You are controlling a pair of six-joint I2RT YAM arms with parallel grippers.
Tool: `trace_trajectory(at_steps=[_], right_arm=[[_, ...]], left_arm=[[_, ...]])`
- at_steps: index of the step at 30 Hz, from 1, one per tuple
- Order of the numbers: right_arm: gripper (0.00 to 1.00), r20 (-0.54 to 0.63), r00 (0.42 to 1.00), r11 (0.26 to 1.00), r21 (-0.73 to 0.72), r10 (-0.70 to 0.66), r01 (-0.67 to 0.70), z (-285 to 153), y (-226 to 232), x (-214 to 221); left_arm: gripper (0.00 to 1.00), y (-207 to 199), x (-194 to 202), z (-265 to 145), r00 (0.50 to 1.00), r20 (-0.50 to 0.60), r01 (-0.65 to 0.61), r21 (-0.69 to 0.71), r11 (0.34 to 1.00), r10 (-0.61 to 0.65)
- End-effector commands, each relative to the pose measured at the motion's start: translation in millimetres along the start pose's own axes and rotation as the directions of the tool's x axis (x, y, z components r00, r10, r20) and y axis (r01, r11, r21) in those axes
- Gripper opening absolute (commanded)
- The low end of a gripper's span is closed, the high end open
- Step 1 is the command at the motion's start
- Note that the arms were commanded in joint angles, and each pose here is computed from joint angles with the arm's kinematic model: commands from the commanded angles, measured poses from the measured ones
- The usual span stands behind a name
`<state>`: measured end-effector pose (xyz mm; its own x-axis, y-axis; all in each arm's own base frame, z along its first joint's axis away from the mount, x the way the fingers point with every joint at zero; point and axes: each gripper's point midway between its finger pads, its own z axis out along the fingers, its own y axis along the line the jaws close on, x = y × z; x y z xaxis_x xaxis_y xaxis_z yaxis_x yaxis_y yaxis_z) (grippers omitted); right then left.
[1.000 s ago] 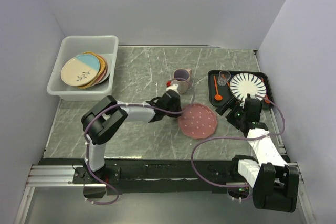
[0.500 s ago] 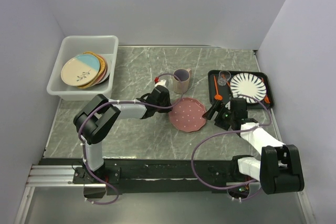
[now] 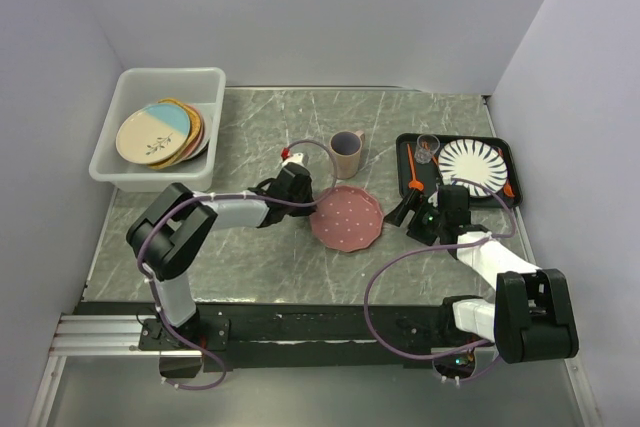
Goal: Place the plates into the plastic bin on the countertop
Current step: Pick up the plate from the center of the board.
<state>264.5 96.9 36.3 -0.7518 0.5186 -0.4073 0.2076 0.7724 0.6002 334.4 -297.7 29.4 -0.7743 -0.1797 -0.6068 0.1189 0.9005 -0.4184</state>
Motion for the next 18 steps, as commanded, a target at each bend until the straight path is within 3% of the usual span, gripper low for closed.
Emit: trace_trajectory(at_steps=[1, 18], right_arm=[[0.91, 0.02, 1.0, 0.999, -0.027, -0.016, 0.017, 2.2, 7.8, -7.0], [0.92, 0.039, 0.999, 0.998, -0.043, -0.035, 0.037, -2.3, 16.7, -11.8]], left_arm=[[0.01, 42.3, 10.0, -13.1, 0.999, -0.034, -0.003, -0.13, 0.991, -0.002], [0.01, 55.4, -25.8, -49.7, 0.996, 0.066, 0.061, -0.13, 0.99, -0.053]])
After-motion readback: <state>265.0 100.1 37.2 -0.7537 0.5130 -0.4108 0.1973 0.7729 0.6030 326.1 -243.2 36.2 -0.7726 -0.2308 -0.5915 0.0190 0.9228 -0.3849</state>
